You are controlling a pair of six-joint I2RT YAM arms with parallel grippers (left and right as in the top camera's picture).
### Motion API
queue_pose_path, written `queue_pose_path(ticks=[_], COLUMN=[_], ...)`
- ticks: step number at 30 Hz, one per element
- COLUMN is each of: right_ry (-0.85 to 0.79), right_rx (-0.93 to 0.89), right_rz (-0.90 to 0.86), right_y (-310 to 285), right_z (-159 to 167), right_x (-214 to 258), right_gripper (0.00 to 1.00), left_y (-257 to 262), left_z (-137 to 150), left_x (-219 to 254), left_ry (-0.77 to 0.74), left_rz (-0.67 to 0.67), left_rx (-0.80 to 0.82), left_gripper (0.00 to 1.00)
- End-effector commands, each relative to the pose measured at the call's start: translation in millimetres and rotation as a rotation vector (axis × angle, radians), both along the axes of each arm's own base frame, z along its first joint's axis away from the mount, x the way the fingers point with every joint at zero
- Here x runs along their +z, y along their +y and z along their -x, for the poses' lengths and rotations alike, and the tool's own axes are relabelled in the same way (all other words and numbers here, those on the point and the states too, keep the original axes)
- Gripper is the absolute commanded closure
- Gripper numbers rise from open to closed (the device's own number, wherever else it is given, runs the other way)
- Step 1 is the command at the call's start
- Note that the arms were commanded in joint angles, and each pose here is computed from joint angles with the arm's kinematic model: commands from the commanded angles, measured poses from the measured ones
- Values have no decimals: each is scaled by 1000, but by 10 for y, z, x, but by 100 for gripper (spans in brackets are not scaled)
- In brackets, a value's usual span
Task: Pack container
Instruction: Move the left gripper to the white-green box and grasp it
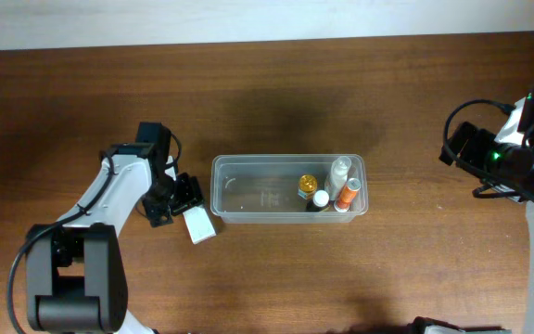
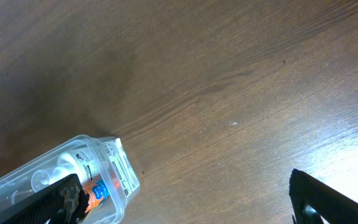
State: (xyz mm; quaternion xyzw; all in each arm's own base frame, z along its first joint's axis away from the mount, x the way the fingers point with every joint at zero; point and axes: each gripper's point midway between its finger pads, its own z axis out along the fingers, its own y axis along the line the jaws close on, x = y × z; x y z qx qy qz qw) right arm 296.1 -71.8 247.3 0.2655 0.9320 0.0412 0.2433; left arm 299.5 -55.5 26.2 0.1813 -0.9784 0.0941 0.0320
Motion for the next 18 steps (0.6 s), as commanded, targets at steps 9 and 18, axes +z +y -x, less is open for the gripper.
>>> queue_pose_path(ticks=[9, 18], right_ry=[-9, -9], right_rx=[-11, -11], right_rz=[5, 5], right_y=[-25, -25], right_z=[-13, -14], right_x=[31, 32], right_gripper=[2, 2], left_y=[112, 105], left_z=[-6, 12], left_x=[-269, -357], left_ry=[32, 63], left_rz=[-66, -61], left_rx=[7, 4], left_gripper=[25, 36])
